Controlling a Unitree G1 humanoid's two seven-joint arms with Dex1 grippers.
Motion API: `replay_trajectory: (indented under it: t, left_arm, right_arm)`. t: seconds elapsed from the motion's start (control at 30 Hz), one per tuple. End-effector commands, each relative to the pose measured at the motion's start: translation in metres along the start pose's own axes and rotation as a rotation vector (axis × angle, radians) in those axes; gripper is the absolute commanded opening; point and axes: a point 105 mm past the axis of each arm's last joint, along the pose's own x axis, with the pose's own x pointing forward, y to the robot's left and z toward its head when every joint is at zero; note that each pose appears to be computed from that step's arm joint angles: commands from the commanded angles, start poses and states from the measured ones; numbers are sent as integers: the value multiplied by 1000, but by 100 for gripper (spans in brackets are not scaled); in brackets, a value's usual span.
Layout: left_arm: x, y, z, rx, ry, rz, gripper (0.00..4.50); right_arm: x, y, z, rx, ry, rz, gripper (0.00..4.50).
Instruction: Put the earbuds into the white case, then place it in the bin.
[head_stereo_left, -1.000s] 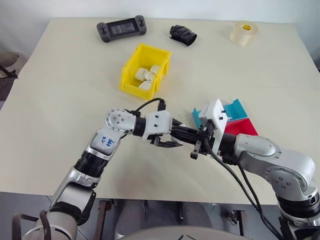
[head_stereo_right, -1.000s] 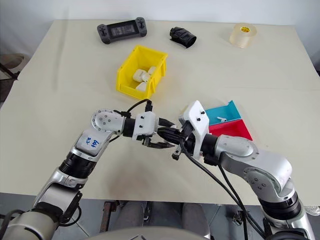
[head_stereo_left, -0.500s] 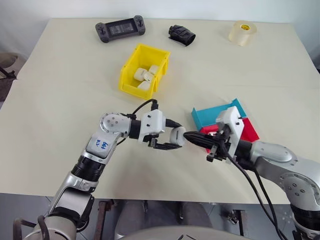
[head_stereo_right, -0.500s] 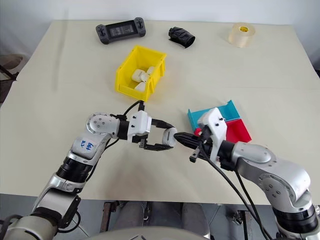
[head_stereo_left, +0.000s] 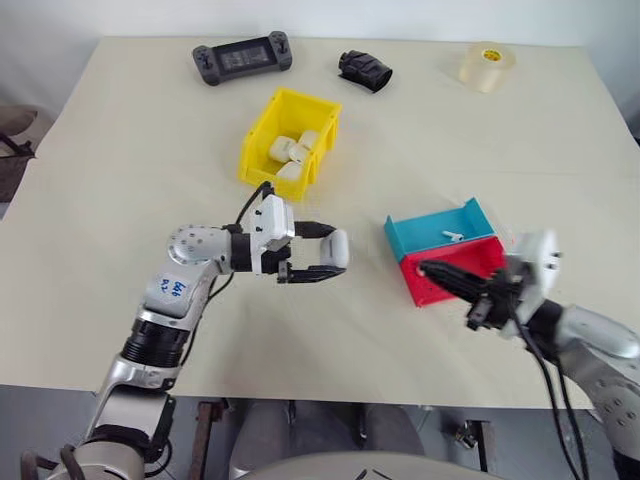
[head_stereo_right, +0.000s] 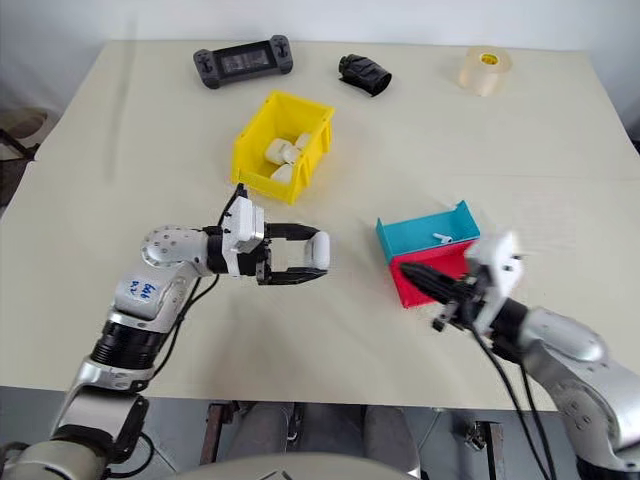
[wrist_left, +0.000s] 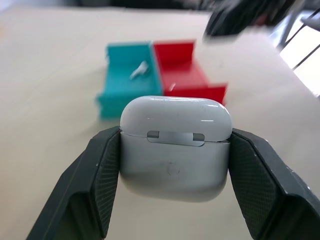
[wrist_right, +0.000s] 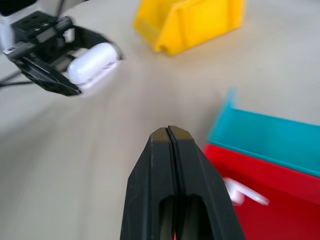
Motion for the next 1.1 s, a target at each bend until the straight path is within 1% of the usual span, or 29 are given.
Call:
replay_trajectory:
  t: [0.03, 0.07, 0.13, 0.17, 0.27, 0.33, 0.37, 0.43, 0.6, 0.73, 0.87, 0.97, 1.03, 1.07, 1.1]
  left_arm:
    - [-16, 17, 12, 42, 11, 139, 281]
    - [-19, 20, 12, 40, 14, 160, 281]
    - [-20, 21, 13, 42, 12, 174, 281]
    - [-20, 27, 16, 50, 0, 207, 281]
    - [-20, 57, 27, 53, -44, 383, 281]
    - [-22, 87, 33, 32, -55, 531, 281]
    - [-21, 99, 35, 20, -61, 584, 281]
    - [-22, 119, 34, 3, -40, 682, 281]
    - [-14, 141, 30, -39, -44, 755, 281]
    - [1, 151, 19, -103, -20, 782, 281]
    - [10, 157, 8, -176, -8, 812, 281]
    - [12, 158, 7, -221, -40, 808, 281]
    - [13, 156, 7, -220, -30, 775, 353]
    - [12, 157, 7, -211, -26, 779, 376]
    - [10, 157, 8, -203, -25, 785, 409]
  right_arm:
    - [-17, -2, 13, -69, -67, -42, 64]
    - [-19, -2, 13, -61, -74, -43, 86]
    - [-20, 2, 10, -61, -58, -29, 152]
    - [-20, -1, 9, -75, -58, -53, 181]
    - [-20, -5, 5, -89, -65, -102, 284]
    - [-20, -3, 7, -106, -80, -108, 355]
    - [-21, -3, 9, -114, -90, -110, 383]
    - [-23, -4, 15, -129, -116, -123, 383]
    - [-24, -2, 24, -218, -172, -147, 383]
    - [-19, 3, 27, -229, -185, -132, 383]
    - [-13, 6, 33, -234, -207, -122, 383]
    - [-11, 7, 35, -232, -215, -121, 383]
    - [-10, 6, 34, -231, -217, -122, 387]
    - [-9, 6, 34, -231, -217, -123, 387]
    - [-8, 6, 34, -230, -217, -120, 387]
